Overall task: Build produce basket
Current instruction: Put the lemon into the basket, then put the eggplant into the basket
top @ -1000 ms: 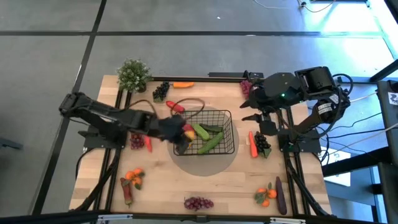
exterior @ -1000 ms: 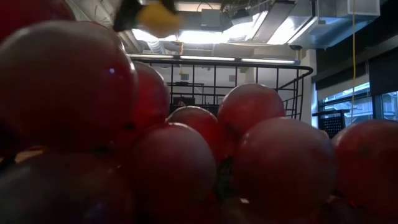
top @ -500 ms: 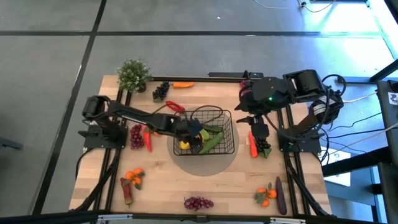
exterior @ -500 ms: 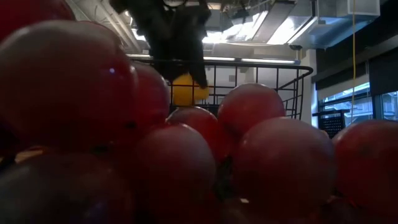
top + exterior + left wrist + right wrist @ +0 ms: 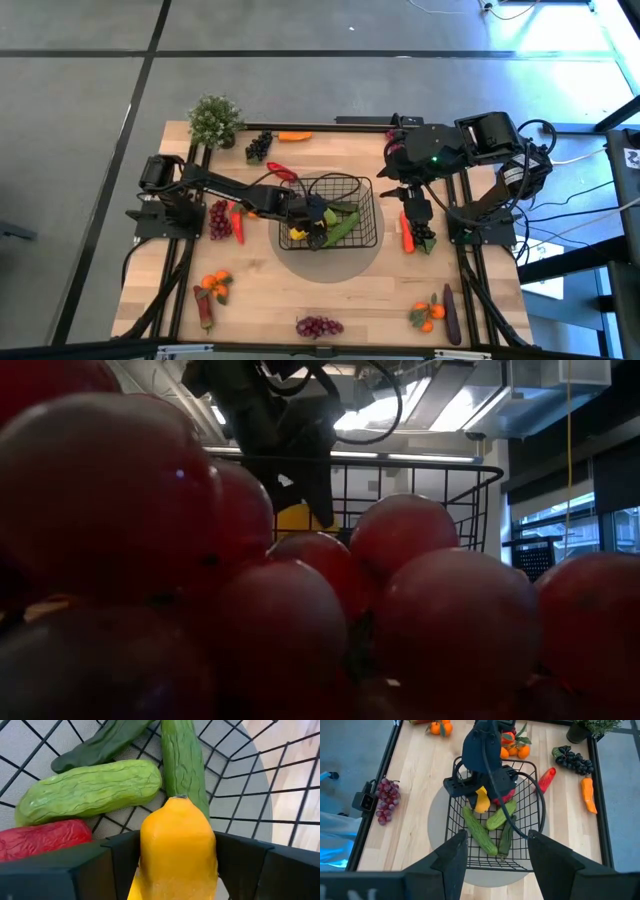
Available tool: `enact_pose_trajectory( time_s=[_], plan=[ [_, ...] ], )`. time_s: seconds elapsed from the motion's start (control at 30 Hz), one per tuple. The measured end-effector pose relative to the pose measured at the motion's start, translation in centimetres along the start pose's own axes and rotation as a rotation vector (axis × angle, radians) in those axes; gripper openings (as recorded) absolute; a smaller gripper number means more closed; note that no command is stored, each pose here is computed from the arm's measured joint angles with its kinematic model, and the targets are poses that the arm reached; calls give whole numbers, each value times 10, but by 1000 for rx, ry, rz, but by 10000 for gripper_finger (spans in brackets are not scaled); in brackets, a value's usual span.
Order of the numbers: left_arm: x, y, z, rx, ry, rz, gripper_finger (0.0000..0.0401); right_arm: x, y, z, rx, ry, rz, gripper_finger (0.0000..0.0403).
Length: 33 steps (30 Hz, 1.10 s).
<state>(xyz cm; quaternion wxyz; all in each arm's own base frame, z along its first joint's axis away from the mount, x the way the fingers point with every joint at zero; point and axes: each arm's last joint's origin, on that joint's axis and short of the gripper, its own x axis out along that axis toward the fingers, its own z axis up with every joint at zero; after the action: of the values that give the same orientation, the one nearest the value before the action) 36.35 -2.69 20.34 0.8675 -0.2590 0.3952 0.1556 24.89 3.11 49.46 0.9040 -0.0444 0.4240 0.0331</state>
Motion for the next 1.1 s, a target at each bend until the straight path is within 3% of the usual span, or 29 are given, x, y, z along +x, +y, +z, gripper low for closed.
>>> enact_pose_trajectory(
  time_s=[0.47,0.6,0.87,1.1],
  plan=[
    [0,2,1,-6,-13,17,222,0,0,0,2,0,2,194],
    [-5,5,7,-17,3,-31,220,0,0,0,2,0,1,194],
    [-47,12,32,-47,-42,-165,220,-2,0,-1,-50,-4,0,194],
    [-108,15,46,-4,-223,-193,220,-16,-1,-6,87,-35,42,194]
  ],
)
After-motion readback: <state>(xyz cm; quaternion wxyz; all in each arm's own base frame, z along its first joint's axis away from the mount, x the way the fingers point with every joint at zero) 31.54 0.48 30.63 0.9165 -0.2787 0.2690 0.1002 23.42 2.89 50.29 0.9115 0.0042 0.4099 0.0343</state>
